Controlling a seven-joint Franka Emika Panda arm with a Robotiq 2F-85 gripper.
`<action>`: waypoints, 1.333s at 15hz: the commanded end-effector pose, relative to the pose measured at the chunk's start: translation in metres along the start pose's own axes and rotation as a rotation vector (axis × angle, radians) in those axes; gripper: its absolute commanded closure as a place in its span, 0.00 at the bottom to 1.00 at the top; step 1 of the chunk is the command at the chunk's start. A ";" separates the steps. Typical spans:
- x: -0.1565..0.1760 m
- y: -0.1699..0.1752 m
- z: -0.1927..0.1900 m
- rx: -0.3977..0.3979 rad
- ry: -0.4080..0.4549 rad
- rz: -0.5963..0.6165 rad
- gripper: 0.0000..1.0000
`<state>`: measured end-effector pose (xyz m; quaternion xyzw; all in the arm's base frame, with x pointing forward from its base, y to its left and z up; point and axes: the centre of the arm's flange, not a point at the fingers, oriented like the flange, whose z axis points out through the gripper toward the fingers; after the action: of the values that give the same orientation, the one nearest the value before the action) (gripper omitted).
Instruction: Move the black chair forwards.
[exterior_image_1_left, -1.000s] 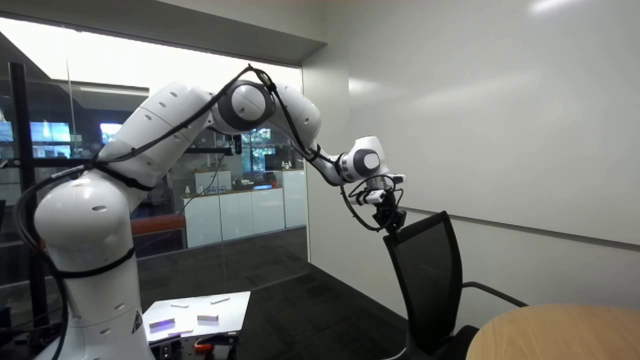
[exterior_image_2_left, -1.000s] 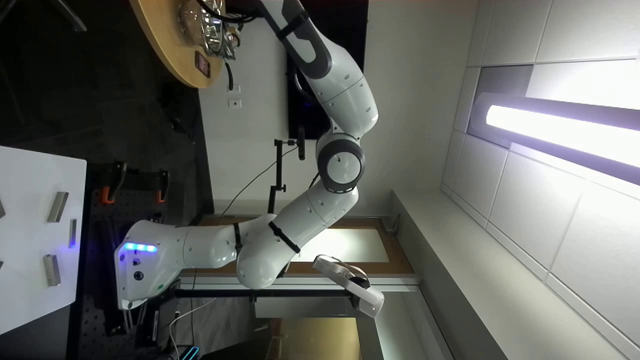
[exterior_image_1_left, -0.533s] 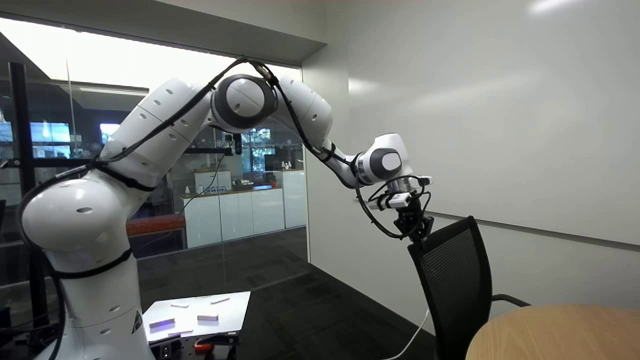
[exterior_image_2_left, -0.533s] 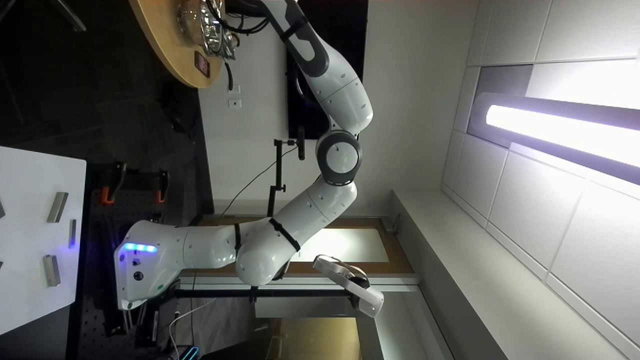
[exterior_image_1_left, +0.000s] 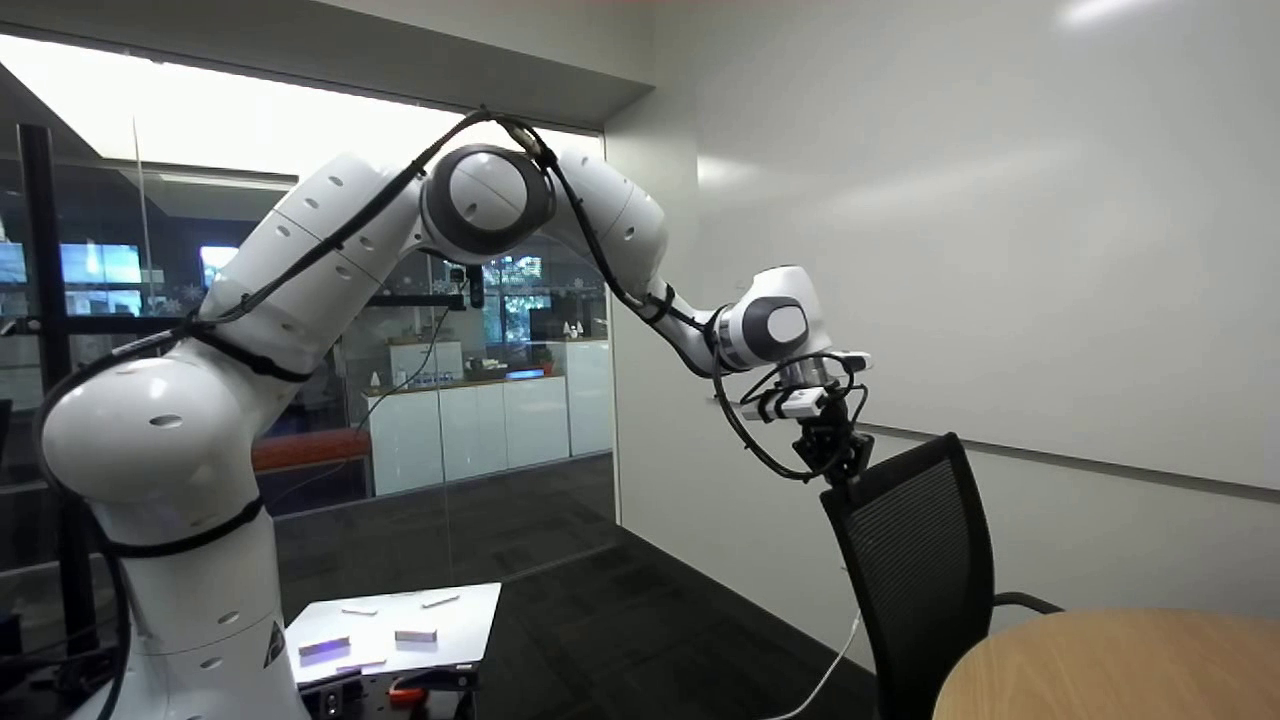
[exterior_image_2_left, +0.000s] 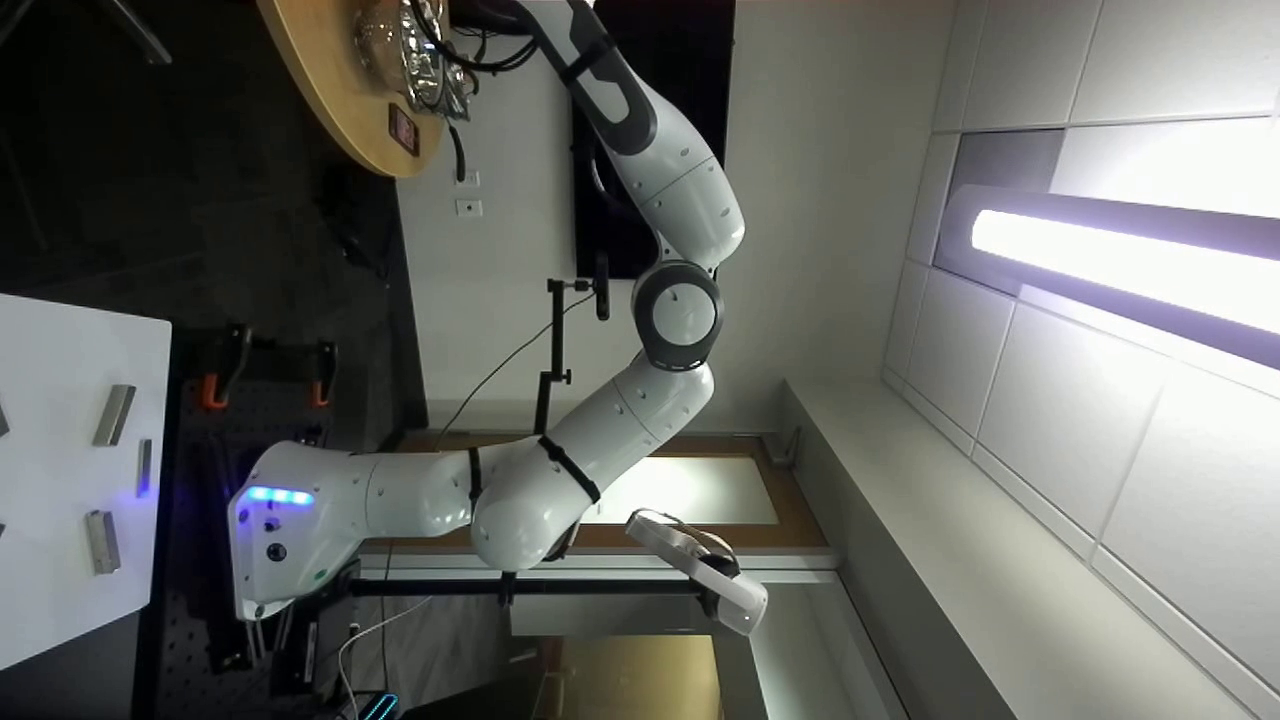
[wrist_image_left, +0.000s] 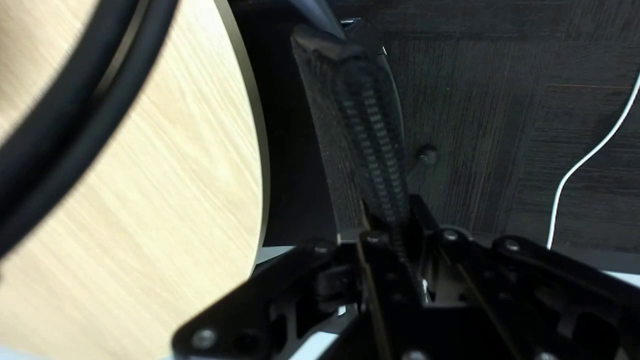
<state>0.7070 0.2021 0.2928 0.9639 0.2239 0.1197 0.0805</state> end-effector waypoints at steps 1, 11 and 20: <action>-0.025 0.024 -0.024 -0.015 -0.011 0.149 0.96; -0.032 -0.011 -0.046 -0.030 -0.074 0.361 0.23; -0.073 -0.052 -0.177 -0.068 -0.039 0.362 0.00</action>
<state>0.6243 0.2477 0.3891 0.9878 0.0850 0.0989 0.0851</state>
